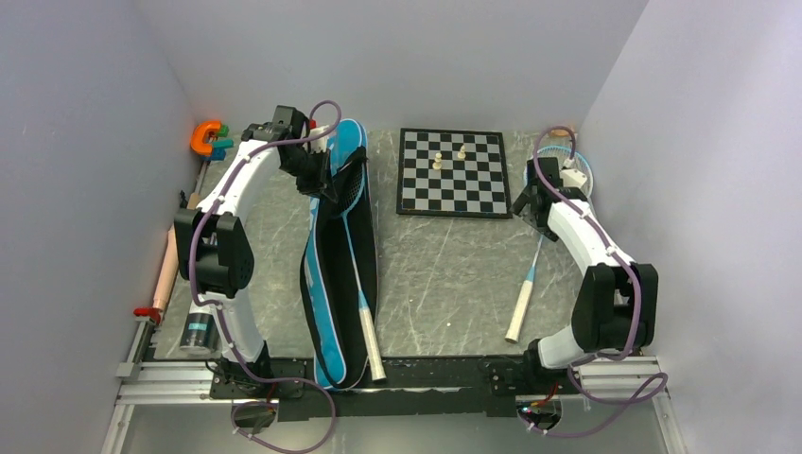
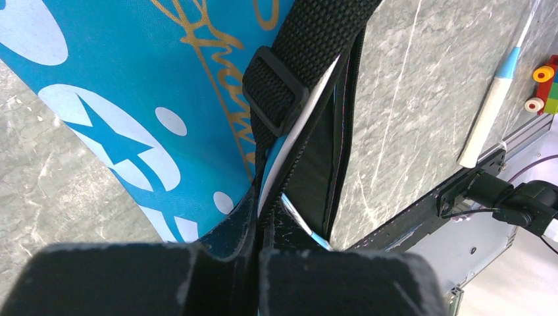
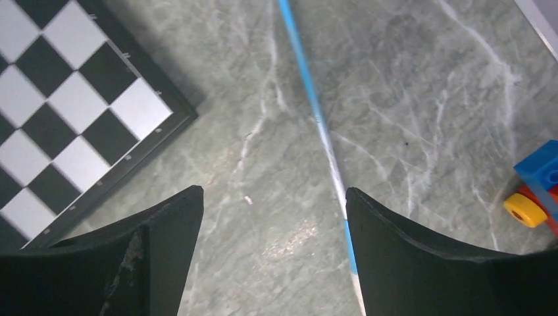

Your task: Pack up the badminton gear

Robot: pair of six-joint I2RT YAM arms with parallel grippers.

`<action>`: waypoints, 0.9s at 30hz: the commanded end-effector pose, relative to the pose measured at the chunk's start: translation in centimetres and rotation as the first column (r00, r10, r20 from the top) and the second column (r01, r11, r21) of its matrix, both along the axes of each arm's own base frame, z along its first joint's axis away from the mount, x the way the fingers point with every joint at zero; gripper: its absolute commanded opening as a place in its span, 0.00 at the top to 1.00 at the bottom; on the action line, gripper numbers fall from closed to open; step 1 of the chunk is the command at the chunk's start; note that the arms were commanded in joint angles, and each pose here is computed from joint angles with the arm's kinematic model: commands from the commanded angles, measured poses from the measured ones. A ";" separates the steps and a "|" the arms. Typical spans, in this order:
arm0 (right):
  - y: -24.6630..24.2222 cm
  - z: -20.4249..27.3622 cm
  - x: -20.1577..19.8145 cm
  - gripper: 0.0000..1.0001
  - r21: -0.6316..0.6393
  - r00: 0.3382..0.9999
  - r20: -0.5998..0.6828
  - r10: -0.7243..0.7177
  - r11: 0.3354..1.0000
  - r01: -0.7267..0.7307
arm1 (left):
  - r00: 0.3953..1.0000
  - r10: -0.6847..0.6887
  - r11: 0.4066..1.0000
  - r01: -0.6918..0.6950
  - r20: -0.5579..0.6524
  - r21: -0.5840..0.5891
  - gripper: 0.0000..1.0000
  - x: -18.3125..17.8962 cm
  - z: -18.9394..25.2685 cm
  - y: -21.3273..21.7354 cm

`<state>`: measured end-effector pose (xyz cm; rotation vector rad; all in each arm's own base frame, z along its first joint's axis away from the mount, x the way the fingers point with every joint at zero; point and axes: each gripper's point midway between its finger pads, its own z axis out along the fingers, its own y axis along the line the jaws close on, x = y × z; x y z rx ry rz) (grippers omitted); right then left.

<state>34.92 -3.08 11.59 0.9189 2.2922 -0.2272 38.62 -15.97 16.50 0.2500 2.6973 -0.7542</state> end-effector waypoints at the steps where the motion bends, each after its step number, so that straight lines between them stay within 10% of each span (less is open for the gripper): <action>1: -2.7 -2.0 -1.1 0.19 -0.076 0.994 -0.071 -0.084 0.994 0.079 | 0.997 -0.016 0.999 0.019 0.079 -0.037 1.00 -0.6 3.7 -0.5; 17: -4.0 -9.7 1.4 0.39 0.063 0.973 -0.200 -0.118 0.989 0.133 | 0.996 -0.029 0.999 0.033 0.086 -0.038 1.00 -1.1 3.8 -0.7; 27: -2.2 -10.5 0.4 0.95 0.156 0.978 -0.190 -0.085 0.981 0.116 | 0.996 -0.024 0.999 0.026 0.086 -0.023 1.00 -1.1 3.6 -0.4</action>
